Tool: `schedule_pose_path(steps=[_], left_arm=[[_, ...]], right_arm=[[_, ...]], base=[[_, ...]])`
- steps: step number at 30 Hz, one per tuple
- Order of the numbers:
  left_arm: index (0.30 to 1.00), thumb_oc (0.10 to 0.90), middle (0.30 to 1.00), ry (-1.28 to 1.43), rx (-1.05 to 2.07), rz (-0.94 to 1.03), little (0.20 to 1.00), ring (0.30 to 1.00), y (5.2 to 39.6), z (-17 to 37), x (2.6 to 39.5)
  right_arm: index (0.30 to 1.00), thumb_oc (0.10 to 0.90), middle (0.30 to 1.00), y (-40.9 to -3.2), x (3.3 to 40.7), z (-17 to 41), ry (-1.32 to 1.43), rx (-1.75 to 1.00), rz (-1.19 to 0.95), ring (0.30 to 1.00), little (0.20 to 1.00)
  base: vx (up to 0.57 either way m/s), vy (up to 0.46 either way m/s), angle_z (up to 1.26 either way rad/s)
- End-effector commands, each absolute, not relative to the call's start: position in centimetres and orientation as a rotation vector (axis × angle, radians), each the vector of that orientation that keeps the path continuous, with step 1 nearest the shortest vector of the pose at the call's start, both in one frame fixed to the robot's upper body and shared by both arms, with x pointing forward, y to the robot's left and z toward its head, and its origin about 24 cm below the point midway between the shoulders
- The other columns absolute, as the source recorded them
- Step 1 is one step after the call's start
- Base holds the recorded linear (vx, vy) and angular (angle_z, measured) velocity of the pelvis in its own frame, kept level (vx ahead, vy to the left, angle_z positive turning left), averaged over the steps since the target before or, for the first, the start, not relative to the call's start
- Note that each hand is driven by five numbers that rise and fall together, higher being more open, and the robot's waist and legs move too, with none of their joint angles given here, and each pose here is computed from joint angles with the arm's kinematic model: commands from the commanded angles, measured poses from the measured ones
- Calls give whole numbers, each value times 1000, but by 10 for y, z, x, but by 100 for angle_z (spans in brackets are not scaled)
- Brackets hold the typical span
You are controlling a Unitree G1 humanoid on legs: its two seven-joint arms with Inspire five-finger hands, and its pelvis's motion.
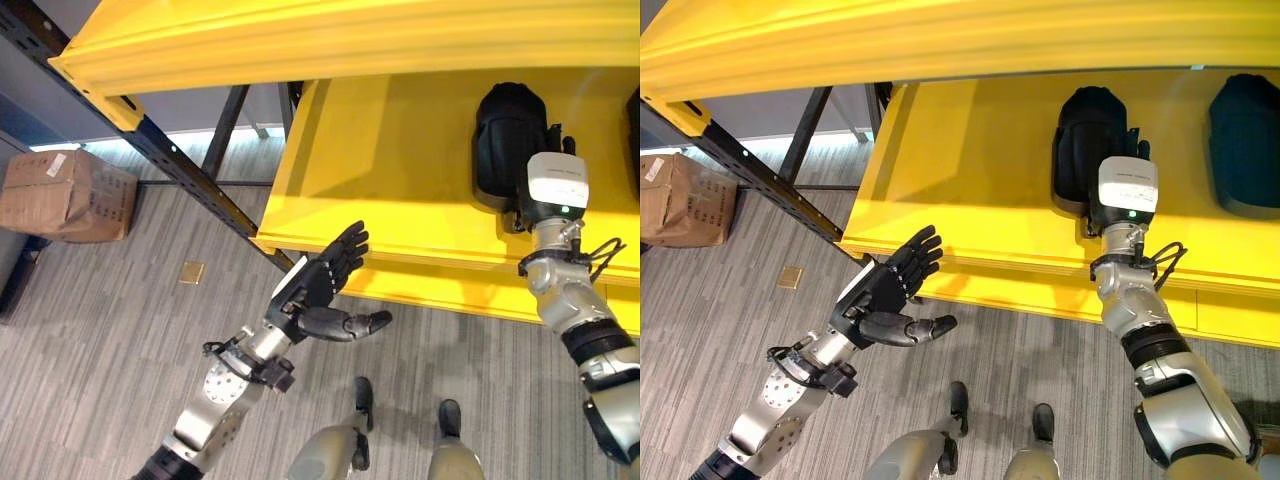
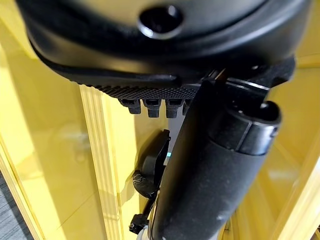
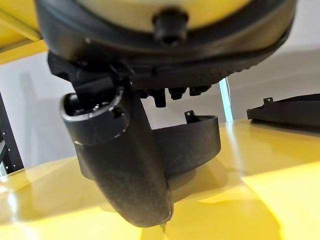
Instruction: Move parts from the plastic box to the shelf.
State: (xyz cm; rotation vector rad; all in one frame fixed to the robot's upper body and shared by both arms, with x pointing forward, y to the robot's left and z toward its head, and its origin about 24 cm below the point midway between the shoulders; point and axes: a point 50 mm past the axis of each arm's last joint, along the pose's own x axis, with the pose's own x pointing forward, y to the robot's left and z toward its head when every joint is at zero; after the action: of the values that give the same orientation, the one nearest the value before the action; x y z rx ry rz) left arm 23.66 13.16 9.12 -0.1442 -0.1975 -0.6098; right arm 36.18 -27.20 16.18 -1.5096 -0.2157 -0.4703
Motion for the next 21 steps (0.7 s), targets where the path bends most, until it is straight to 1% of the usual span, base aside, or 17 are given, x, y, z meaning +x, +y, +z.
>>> schedule_pose_path(steps=[1,6,10,21], left_arm=[[1000,900,1000,-435,-224,-693,1000,1000,116,129,226],[1000,900,1000,-437,-233,-689,1000,1000,115,129,226],[1000,900,1000,-437,-239,-702,1000,1000,114,129,225],[1000,900,1000,-433,-242,-712,1000,1000,114,130,225]], right_arm=[[1000,900,1000,-269,368,232,-484,-1635,-650,1000,1000],[1000,900,1000,-275,364,237,-522,-1679,-735,1000,1000],[1000,900,1000,-271,363,242,-592,-1707,-720,1000,1000],[1000,900,1000,-257,362,236,-662,-1707,-649,1000,1000]], base=[[0,0,0],[0,0,0],[0,0,0],[0,0,0]])
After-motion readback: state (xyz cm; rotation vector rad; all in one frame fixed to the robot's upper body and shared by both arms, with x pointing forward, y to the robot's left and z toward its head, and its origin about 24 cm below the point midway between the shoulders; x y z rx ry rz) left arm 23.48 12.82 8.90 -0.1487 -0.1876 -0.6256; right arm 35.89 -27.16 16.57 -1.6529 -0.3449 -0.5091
